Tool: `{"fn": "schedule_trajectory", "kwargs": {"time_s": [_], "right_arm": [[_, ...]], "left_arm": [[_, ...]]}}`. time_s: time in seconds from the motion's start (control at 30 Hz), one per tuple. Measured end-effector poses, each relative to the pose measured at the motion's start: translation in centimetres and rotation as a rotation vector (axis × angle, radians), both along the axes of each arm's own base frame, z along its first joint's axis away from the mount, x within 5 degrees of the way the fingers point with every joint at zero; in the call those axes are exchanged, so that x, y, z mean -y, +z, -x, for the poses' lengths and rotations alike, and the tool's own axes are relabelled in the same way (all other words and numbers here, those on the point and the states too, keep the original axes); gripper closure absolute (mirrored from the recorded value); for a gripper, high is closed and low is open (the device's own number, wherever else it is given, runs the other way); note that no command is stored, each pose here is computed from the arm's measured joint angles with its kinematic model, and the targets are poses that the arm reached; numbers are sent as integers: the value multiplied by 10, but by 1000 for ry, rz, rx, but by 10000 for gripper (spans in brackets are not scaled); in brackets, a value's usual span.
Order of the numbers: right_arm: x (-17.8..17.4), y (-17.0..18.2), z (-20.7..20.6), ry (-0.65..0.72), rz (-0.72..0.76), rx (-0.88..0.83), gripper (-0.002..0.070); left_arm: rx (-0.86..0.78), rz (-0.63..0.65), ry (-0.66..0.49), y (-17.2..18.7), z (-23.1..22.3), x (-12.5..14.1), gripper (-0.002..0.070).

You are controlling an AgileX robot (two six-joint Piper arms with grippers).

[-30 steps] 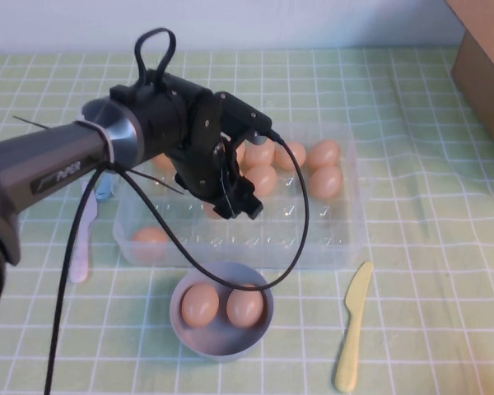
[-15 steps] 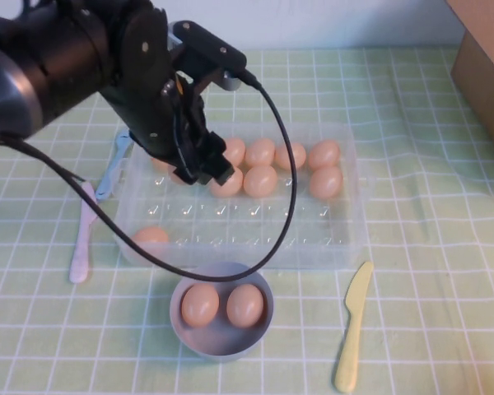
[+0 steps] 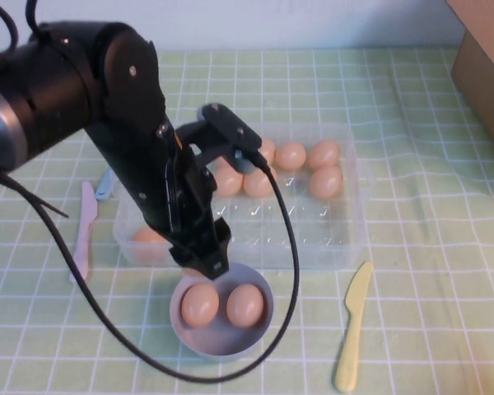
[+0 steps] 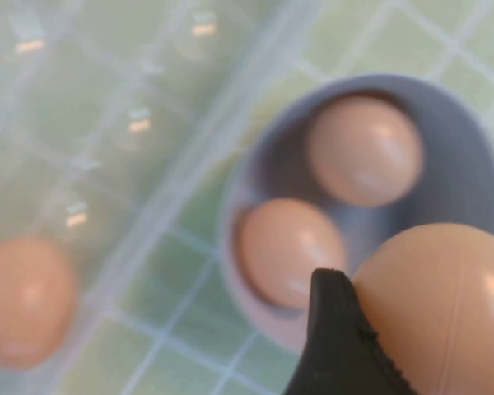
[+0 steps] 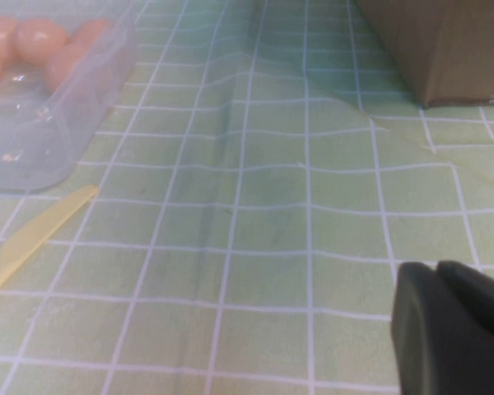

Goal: Take an egg out of the egg box
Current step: Place the egg in the bowl

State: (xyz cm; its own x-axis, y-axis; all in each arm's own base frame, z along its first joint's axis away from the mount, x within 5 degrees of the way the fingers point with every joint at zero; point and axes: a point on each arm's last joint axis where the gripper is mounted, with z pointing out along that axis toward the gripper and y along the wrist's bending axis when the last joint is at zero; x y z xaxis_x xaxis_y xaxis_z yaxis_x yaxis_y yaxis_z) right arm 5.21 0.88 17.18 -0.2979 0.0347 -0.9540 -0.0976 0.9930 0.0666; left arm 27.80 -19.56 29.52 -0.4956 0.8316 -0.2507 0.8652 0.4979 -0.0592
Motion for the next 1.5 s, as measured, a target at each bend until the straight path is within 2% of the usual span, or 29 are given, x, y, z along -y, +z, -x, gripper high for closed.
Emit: {"fn": "schedule_trajectory", "kwargs": {"time_s": [0.23,0.3,0.43,0.53,0.87,1.5], "right_arm": [[0,0,0,0,0,2,694],[0,0,0,0,0,2,694],[0,0,0,0,0,2,694],[0,0,0,0,0,2,694],[0,0,0,0,0,2,694],[0,0,0,0,0,2,694]], "left_arm": [[-84,7,-71,-21,11,-1,318],[-90,-6,-127,-28,14,-3,318],[-90,-34,-312,-41,23,-2,319],[-90,-43,-394,-46,28,-1,319],[-44,12,-498,-56,21,9,319],[-92,6,-501,-85,11,16,318]]}}
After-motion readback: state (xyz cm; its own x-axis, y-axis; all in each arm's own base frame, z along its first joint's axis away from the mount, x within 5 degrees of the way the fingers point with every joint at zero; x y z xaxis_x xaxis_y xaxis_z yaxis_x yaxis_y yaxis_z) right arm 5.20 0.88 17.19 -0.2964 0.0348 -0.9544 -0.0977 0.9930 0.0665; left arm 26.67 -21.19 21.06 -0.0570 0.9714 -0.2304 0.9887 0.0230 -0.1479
